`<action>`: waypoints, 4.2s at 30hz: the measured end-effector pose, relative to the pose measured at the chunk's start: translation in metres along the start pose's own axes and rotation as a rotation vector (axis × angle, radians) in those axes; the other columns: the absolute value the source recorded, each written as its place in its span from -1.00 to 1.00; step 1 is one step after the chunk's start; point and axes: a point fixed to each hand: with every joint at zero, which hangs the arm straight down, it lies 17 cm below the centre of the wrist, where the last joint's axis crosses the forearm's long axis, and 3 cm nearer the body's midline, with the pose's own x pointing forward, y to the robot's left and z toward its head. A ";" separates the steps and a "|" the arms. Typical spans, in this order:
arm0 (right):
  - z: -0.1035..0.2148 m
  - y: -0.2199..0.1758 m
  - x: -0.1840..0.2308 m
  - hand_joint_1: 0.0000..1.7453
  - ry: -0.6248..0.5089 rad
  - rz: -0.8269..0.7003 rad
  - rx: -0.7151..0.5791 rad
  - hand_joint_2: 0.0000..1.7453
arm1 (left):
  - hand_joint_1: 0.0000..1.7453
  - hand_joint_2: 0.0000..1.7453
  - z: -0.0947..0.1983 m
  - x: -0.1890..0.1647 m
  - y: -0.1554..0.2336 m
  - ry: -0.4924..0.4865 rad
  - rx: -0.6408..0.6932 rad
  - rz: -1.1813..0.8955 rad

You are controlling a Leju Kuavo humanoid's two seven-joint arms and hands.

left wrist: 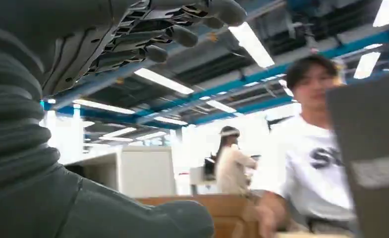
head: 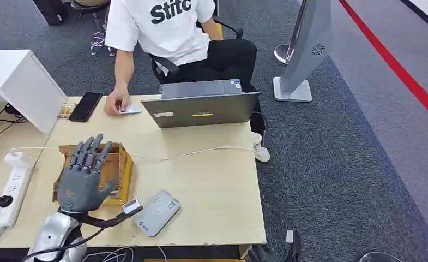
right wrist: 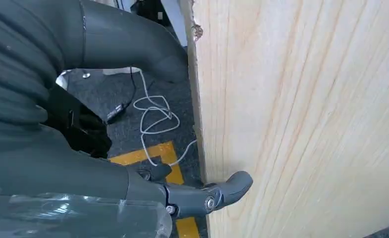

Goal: Pass the card to the sensor for recognition and then transmit it.

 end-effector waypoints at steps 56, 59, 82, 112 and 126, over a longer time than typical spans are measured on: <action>0.007 -0.019 0.009 -1.00 -0.074 0.003 -0.044 1.00 | -1.00 1.00 0.087 -0.041 -0.044 0.172 -0.402 -0.002; 0.007 -0.019 0.008 -1.00 -0.073 0.005 -0.043 1.00 | -1.00 1.00 0.090 -0.051 -0.046 0.196 -0.406 -0.006; 0.004 -0.013 0.006 -1.00 -0.050 0.031 -0.027 1.00 | -1.00 1.00 0.102 -0.065 -0.069 0.236 -0.363 0.040; 0.003 -0.011 0.003 -1.00 -0.042 0.068 -0.029 1.00 | 1.00 1.00 0.089 -0.043 -0.052 0.200 -0.232 0.059; 0.001 -0.004 0.000 -1.00 -0.037 0.102 -0.024 1.00 | 1.00 1.00 0.003 -0.040 0.097 0.157 0.215 0.088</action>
